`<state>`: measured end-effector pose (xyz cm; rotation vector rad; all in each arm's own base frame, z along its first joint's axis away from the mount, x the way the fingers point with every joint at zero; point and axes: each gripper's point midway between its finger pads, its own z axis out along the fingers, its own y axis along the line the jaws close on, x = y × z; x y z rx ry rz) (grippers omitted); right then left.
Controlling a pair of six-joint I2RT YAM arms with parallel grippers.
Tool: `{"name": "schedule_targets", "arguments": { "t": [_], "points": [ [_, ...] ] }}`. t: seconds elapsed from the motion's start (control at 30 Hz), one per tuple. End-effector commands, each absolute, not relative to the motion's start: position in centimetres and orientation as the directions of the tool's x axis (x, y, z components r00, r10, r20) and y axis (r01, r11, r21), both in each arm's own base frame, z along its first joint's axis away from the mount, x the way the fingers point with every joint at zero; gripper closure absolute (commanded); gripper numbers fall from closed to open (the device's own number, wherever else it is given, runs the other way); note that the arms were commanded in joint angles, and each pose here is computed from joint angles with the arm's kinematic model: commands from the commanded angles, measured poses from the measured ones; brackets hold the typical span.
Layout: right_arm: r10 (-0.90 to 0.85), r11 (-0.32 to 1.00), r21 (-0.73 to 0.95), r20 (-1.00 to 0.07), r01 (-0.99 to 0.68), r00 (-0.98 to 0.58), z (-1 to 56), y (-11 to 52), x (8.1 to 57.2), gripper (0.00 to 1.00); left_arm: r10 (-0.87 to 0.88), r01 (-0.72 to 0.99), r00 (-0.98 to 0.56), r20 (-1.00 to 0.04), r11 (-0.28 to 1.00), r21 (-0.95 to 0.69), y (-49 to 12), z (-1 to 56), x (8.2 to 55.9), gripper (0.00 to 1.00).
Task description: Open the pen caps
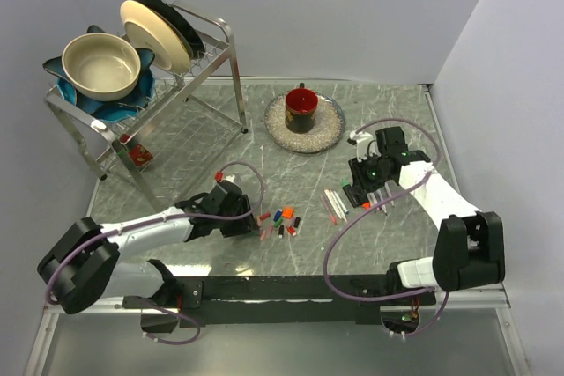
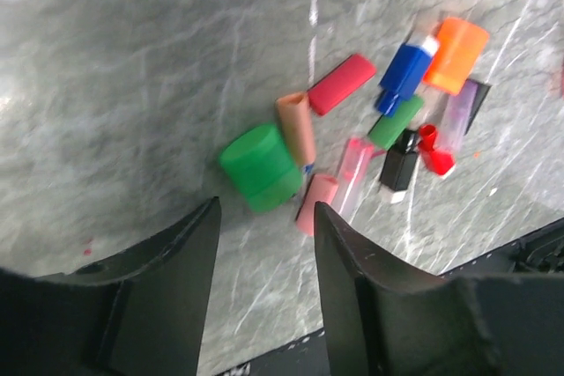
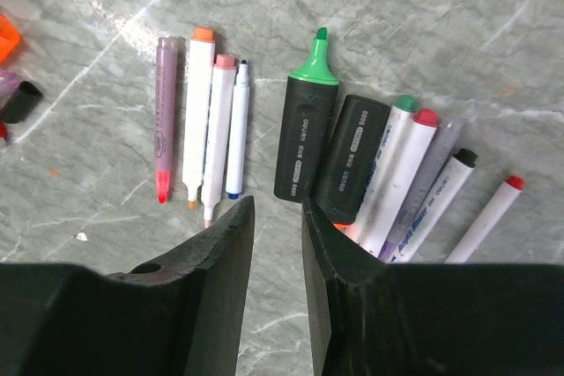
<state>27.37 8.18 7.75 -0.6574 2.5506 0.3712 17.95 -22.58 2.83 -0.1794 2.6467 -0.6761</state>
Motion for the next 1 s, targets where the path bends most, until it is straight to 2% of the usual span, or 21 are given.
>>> {"name": "schedule_targets", "arguments": {
  "t": [0.0,0.07,0.1,0.13,0.23,0.3,0.43,0.47,0.53,0.57,0.6,0.73,0.87,0.97],
  "points": [
    [-0.36,0.841,0.109,-0.619,-0.531,-0.698,11.2,8.2,28.9,0.64,-0.202,0.021,-0.894,-0.4,0.873,-0.487,-22.4,5.1,18.1,0.47],
    [-0.337,0.852,0.097,-0.65,-0.514,-0.682,12.1,7.4,29.2,0.64,-0.203,0.063,-0.874,-0.442,0.853,-0.518,-22.8,7.0,18.5,0.39],
    [-0.325,0.856,0.075,-0.693,-0.512,-0.644,13.5,7.3,29.5,0.64,-0.2,0.138,-0.839,-0.506,0.822,-0.553,-23.4,9.3,19.0,0.27],
    [-0.309,0.857,0.075,-0.717,-0.51,-0.625,14.3,7.1,29.5,0.64,-0.2,0.183,-0.821,-0.535,0.796,-0.577,-23.8,10.8,19.0,0.1],
    [-0.249,0.884,0.027,-0.817,-0.466,-0.52,18.2,5.4,29.7,0.62,-0.217,0.353,-0.73,-0.647,0.692,-0.63,-24.6,17.2,18.9,0.01],
    [-0.214,0.904,-0.014,-0.88,-0.426,-0.424,21.2,4.2,29.3,0.53,-0.236,0.439,-0.661,-0.713,0.648,-0.622,-24.4,20.9,18.6,0.01],
    [-0.194,0.923,-0.069,-0.934,-0.379,-0.301,24.7,2.8,27.6,0.34,-0.27,0.555,-0.55,-0.79,0.588,-0.588,-23.9,28.1,18.1,0.01],
    [-0.196,0.921,-0.078,-0.939,-0.381,-0.281,25.3,2.7,27.2,0.26,-0.256,0.566,-0.548,-0.797,0.588,-0.578,-23.8,28.6,17.8,0.01],
    [-0.191,0.92,-0.083,-0.949,-0.383,-0.252,26.9,2.8,26.1,0.16,-0.256,0.595,-0.516,-0.817,0.579,-0.557,-23.6,31.0,17.6,0.0],
    [-0.179,0.923,-0.073,-0.95,-0.379,-0.255,27.3,2.9,25.7,0.03,-0.246,0.589,-0.516,-0.82,0.593,-0.549,-23.3,31.1,17.6,0.0],
    [-0.168,0.929,-0.068,-0.953,-0.365,-0.251,27.9,2.8,25.2,0.0,-0.241,0.592,-0.507,-0.827,0.6,-0.538,-23.0,31.5,17.5,0.01],
    [-0.012,0.987,0.018,-0.983,-0.161,-0.184,31.3,0.9,24.4,0.0,-0.257,0.604,-0.45,-0.855,0.617,-0.504,-21.6,34.1,17.1,0.01],
    [0.045,0.995,0.05,-0.997,-0.091,-0.058,34.2,0.5,23.0,0.0,-0.259,0.588,-0.405,-0.877,0.661,-0.466,-20.0,35.3,17.1,0.01],
    [0.139,0.99,0.139,-0.988,0.007,-0.066,34.8,-0.6,22.8,0.0,-0.261,0.598,-0.388,-0.884,0.659,-0.456,-19.4,36.2,16.7,0.01]
  ]
}}
